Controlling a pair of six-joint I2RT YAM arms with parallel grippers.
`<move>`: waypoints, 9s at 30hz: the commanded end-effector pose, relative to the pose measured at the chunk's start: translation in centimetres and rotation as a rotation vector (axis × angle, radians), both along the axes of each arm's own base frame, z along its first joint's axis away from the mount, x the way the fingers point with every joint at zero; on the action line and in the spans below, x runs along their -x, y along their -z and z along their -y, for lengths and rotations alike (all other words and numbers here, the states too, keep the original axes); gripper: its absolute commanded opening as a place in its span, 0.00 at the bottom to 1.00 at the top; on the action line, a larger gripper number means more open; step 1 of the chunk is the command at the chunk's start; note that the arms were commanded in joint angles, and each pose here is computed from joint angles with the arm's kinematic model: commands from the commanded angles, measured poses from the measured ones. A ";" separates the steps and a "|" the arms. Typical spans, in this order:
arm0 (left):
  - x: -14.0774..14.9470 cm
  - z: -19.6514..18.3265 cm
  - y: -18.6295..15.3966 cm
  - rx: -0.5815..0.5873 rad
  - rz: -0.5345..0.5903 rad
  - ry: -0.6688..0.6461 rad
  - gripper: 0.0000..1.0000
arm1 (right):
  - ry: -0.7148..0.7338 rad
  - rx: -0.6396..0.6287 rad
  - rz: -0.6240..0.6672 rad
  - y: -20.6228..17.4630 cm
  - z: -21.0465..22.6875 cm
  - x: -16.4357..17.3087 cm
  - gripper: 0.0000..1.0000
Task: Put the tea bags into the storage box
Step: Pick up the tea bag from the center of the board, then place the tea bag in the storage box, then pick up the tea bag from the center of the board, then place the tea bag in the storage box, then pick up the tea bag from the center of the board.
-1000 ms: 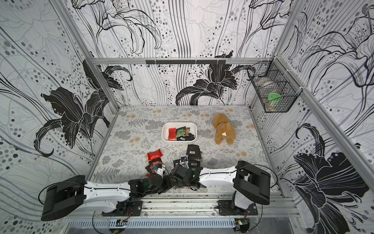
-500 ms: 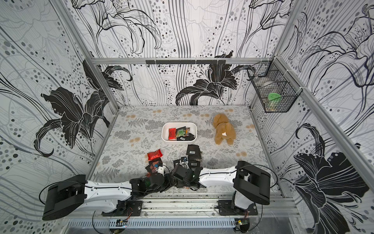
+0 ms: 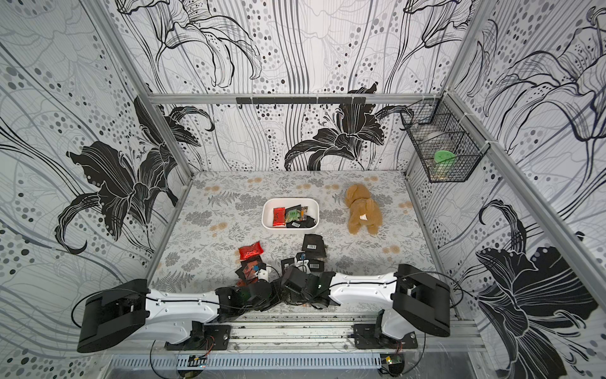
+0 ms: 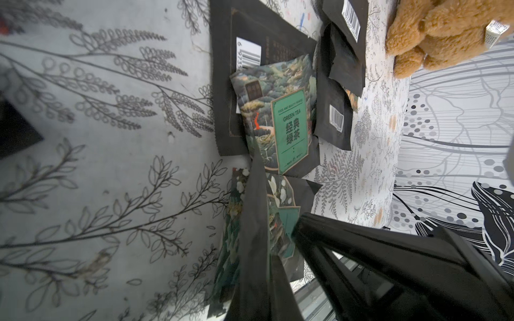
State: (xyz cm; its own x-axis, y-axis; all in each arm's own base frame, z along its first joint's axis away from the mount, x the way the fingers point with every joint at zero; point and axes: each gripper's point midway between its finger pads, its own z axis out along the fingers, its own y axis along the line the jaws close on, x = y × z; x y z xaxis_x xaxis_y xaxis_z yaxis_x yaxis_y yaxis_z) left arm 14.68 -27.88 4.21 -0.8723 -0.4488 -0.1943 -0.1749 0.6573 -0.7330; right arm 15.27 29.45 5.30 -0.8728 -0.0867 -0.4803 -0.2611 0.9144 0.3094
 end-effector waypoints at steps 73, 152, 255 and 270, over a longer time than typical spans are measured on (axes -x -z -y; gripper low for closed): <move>-10.7 -11.1 -9.2 -0.245 0.173 -0.189 0.83 | 0.204 -0.249 0.013 -3.2 13.0 -3.0 0.40; -0.3 1.4 -2.5 0.174 0.009 0.045 0.50 | 0.040 -0.008 -0.090 3.9 2.9 0.6 0.17; -4.2 -1.2 -5.8 -0.139 0.102 -0.024 0.60 | -0.076 -0.337 -0.050 -2.1 5.4 0.6 0.20; 1.0 -0.6 -2.0 -0.049 0.022 -0.033 0.58 | -0.115 -0.091 -0.048 0.3 1.5 1.6 0.02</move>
